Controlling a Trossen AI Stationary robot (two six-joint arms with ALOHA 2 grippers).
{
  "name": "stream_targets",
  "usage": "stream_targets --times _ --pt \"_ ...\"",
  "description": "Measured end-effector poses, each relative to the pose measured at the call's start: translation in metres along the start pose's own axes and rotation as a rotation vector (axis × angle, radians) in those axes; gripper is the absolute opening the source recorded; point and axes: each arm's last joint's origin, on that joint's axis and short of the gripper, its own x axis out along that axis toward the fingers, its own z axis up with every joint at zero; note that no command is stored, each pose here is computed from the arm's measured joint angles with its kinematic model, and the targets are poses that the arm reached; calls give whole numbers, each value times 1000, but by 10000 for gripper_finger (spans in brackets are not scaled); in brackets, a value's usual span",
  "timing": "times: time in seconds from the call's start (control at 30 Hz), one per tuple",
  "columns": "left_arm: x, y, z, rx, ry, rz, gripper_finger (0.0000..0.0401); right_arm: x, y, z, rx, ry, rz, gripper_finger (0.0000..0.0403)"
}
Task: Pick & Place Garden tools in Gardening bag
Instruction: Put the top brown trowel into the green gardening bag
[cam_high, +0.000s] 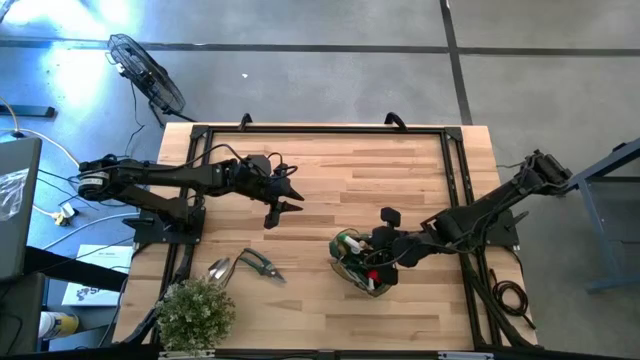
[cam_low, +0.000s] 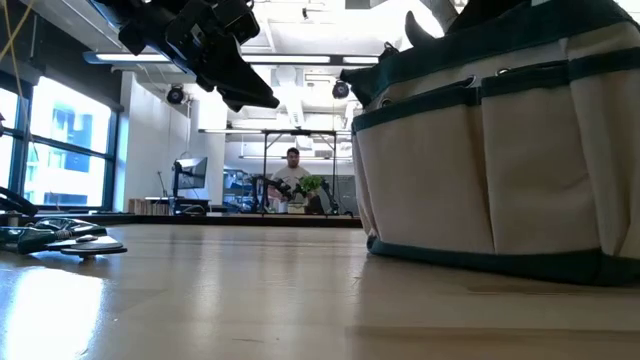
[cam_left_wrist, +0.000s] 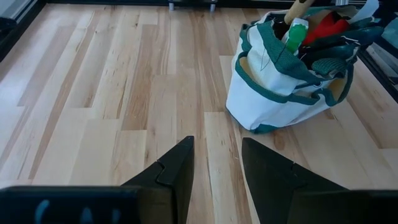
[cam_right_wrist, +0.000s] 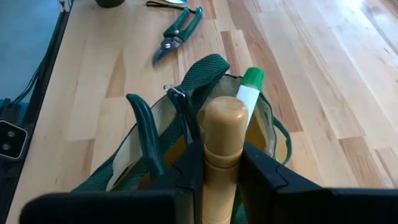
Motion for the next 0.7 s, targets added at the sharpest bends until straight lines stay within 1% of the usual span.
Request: stream_targets --times 0.27,0.47,0.7 --pt "0 0 0 0 -1 1 129 4 1 -2 15 14 1 60" --pt "0 0 0 -5 -1 1 129 14 -1 -7 58 71 -44 60" --pt "0 0 0 -6 0 -1 129 18 4 -5 36 55 11 60"
